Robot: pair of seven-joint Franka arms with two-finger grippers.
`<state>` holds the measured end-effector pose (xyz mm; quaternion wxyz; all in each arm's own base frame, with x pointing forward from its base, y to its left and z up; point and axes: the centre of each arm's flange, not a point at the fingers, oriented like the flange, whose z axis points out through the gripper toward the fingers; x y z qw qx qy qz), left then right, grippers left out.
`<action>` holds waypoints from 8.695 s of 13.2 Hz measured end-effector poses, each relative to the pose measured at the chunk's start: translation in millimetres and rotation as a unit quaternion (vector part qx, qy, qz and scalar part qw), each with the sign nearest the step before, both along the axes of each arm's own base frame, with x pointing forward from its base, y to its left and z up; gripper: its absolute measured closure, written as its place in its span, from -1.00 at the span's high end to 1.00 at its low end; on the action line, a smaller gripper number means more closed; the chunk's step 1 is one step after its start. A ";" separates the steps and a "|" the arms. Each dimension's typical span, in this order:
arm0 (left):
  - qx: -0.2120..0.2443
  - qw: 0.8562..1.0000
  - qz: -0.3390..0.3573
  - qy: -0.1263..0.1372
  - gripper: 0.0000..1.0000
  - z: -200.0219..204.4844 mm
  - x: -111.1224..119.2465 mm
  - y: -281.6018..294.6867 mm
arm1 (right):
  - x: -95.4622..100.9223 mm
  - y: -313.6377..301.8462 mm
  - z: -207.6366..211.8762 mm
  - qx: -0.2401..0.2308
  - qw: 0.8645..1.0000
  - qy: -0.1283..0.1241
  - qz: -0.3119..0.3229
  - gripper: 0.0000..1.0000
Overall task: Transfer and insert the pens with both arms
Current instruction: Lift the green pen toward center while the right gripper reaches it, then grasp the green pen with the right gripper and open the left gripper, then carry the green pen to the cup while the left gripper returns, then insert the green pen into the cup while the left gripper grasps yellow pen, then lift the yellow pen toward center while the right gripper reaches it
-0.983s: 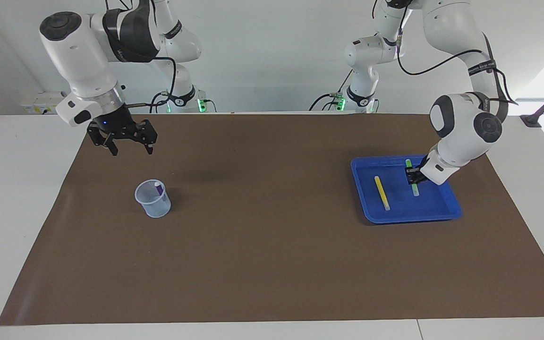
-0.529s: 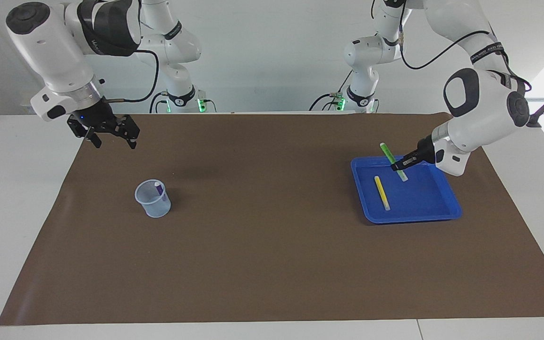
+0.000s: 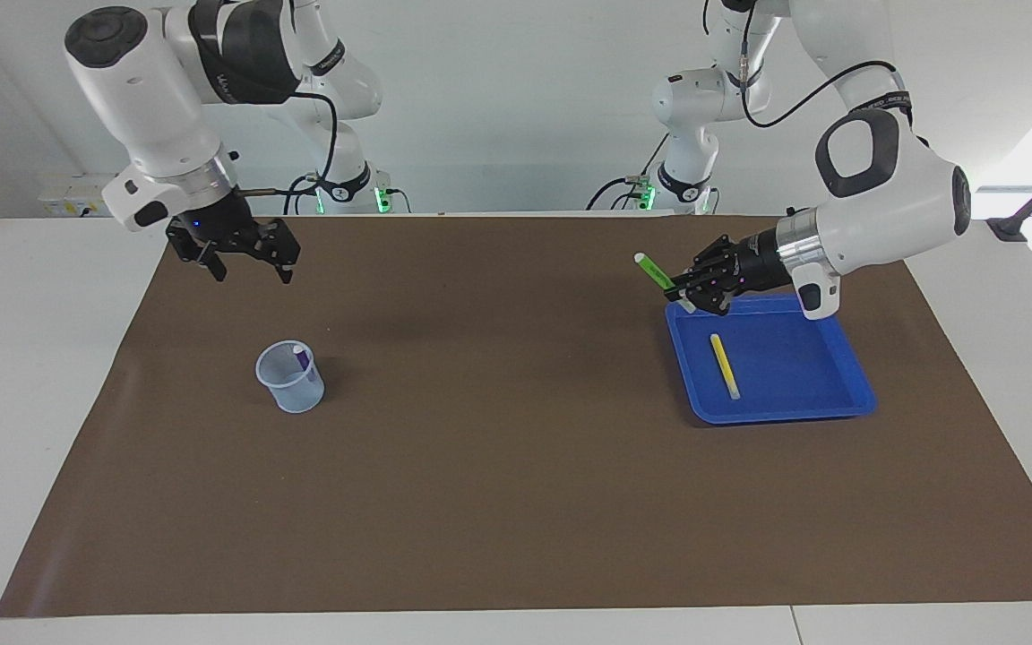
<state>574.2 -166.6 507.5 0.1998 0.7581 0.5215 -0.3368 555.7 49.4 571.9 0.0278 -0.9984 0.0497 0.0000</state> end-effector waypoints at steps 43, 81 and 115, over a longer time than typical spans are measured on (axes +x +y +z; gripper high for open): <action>-0.116 0.964 0.234 0.046 -0.67 -5.5 -89.2 -111.6 | -40.4 260.5 32.4 0.234 0.969 -0.079 -0.002 -0.65; 0.159 0.748 -0.551 -0.333 0.68 -200.6 -23.3 89.9 | -26.5 -66.7 -147.3 -0.031 0.958 -0.109 0.262 -0.65; -0.021 0.994 -0.019 -0.106 -0.67 -17.2 6.9 37.3 | -10.0 -24.5 2.1 0.006 0.997 -0.047 0.055 1.00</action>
